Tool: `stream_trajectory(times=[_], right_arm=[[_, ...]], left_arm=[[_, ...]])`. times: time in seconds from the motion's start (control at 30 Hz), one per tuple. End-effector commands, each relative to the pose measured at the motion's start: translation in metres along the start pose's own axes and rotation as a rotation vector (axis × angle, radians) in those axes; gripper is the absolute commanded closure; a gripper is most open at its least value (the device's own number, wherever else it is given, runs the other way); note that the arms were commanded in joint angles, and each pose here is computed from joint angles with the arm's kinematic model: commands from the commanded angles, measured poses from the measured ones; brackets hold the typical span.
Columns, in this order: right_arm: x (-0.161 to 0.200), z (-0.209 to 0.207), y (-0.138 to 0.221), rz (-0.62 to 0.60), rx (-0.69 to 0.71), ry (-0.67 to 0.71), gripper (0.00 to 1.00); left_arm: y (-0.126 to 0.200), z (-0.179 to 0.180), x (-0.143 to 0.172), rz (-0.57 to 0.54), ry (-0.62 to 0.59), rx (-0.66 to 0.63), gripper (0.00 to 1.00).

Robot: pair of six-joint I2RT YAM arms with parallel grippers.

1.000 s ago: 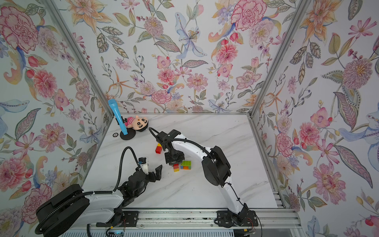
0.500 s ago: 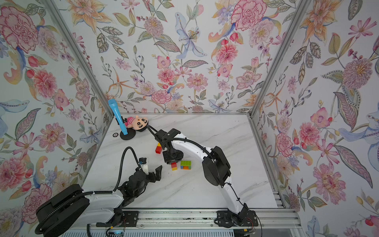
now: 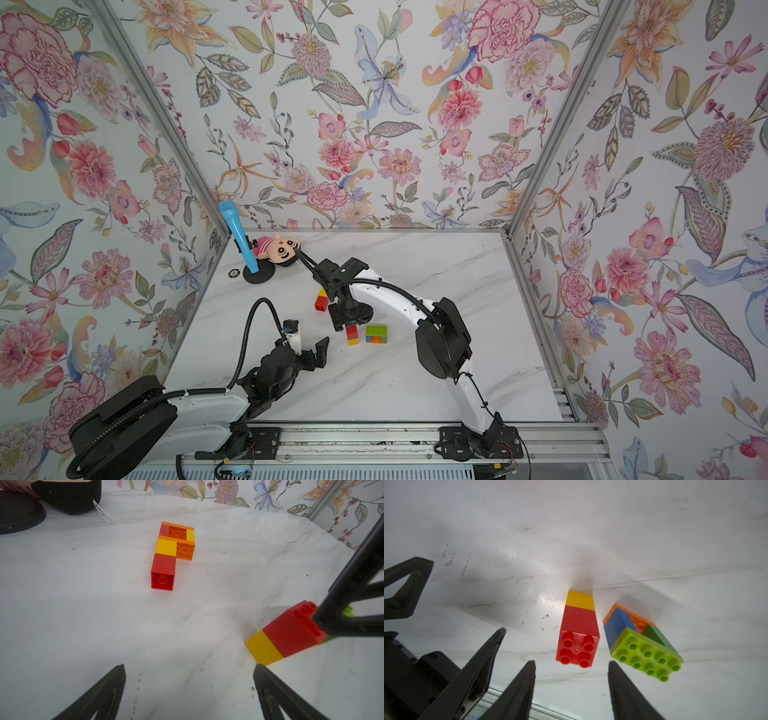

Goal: Assemble the letter p with lego
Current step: Assemble the lego brick with the lego brick, then pick up the lego brick from the center of the board.

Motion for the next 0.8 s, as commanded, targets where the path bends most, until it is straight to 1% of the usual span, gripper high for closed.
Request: stream_trajectory(times=[0.0,0.07,0.1,0.17,0.23,0.27,0.33,0.4,0.5,0.63,0.77], right_arm=[[-0.001,-0.032,0.052,-0.138,0.091,0.111,0.35],[0.006,-0.059,0.055,-0.199,0.138,0.143,0.32],[0.01,-0.065,0.055,-0.224,0.135,0.163,0.32],[0.016,-0.075,0.056,-0.322,0.109,0.22,0.28],[0.026,-0.072,0.052,-0.414,0.038,0.311,0.25],[0.029,-0.068,0.052,-0.48,0.017,0.379,0.24],[0.037,-0.061,0.047,-0.573,-0.006,0.484,0.21],[0.042,-0.06,0.044,-0.634,-0.048,0.536,0.2],[0.048,-0.07,0.035,-0.659,-0.068,0.575,0.2],[0.059,-0.082,0.015,-0.627,-0.09,0.615,0.2],[0.067,-0.082,0.002,-0.594,-0.127,0.659,0.2]], left_arm=[[-0.001,-0.023,0.002,0.049,-0.053,0.089,0.01],[0.0,-0.033,0.007,0.079,-0.073,0.134,0.01],[0.0,-0.038,0.01,0.089,-0.089,0.148,0.01],[0.001,-0.051,0.017,0.112,-0.128,0.182,0.01],[0.001,-0.054,0.024,0.135,-0.137,0.188,0.01],[0.0,-0.054,0.026,0.14,-0.129,0.188,0.01],[-0.006,-0.065,0.02,0.132,-0.114,0.202,0.01],[-0.011,-0.068,0.023,0.147,-0.107,0.203,0.01],[-0.018,-0.072,0.024,0.152,-0.073,0.203,0.01],[-0.032,-0.072,0.032,0.181,-0.057,0.166,0.01],[-0.041,-0.064,0.033,0.193,-0.02,0.122,0.01]])
Point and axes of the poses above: each gripper's point midway between its finger pads, its own y axis back along the fingers, its own z axis along the line the jaws close on, x = y × z, the point moved 1 cm from there along y, back along the fingers, and after that the axes turned 15 degrees about y, right-handed, at the moved point
